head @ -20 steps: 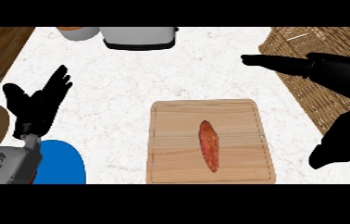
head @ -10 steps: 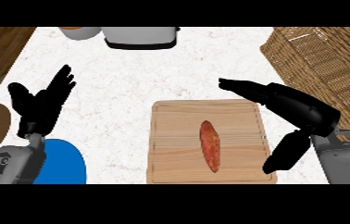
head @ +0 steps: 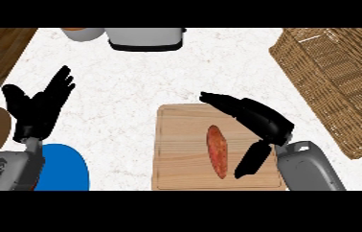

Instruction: Pick the sweet potato from the cutting board and place it in the basket

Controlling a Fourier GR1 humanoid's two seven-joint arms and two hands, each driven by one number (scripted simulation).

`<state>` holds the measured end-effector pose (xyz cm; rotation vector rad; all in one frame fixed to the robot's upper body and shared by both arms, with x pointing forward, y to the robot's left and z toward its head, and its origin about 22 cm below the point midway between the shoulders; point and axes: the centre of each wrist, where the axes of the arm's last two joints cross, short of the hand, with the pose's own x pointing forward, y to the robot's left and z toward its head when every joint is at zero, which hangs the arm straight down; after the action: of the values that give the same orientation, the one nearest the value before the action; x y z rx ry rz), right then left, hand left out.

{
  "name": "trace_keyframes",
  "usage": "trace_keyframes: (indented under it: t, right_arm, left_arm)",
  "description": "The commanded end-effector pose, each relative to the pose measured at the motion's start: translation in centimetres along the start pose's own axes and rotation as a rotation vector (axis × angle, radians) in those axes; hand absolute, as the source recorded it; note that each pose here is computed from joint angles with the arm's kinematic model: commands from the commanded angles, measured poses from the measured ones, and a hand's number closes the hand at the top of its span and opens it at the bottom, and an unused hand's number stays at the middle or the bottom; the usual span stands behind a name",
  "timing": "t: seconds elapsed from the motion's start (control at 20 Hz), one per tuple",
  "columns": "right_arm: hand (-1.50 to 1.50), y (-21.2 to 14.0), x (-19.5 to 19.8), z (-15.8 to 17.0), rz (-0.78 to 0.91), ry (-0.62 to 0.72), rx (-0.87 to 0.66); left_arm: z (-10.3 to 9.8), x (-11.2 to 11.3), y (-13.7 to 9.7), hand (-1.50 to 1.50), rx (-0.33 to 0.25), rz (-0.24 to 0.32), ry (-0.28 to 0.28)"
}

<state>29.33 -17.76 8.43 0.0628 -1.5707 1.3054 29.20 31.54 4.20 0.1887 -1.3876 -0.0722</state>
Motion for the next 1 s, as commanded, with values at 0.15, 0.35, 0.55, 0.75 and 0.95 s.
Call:
trace_keyframes:
  t: [0.15, 0.35, 0.55, 0.75, 0.95]
  right_arm:
    - [-1.50, 2.8, -2.5, 0.1, 0.051, 0.072, 0.088]
    - [-1.50, 3.2, -3.4, -1.8, 0.083, 0.086, 0.109]
    - [-1.50, 3.3, -3.0, -1.7, 0.079, 0.056, 0.083]
    - [-1.50, 4.7, -5.7, 0.2, 0.046, 0.050, 0.106]
    - [-1.50, 2.3, -3.3, 0.3, 0.015, 0.008, 0.152]
  left_arm:
    - [-0.6, -0.2, -0.3, 0.00, 0.008, -0.002, 0.009]
    - [2.7, -1.5, 1.6, 0.00, -0.008, -0.007, 0.004]
    - [0.4, -0.3, 0.2, 0.00, -0.002, 0.015, 0.006]
    - [0.0, -1.1, 0.3, 0.00, 0.011, -0.008, 0.006]
    - [1.3, 1.8, -0.3, 0.00, 0.003, -0.010, -0.004]
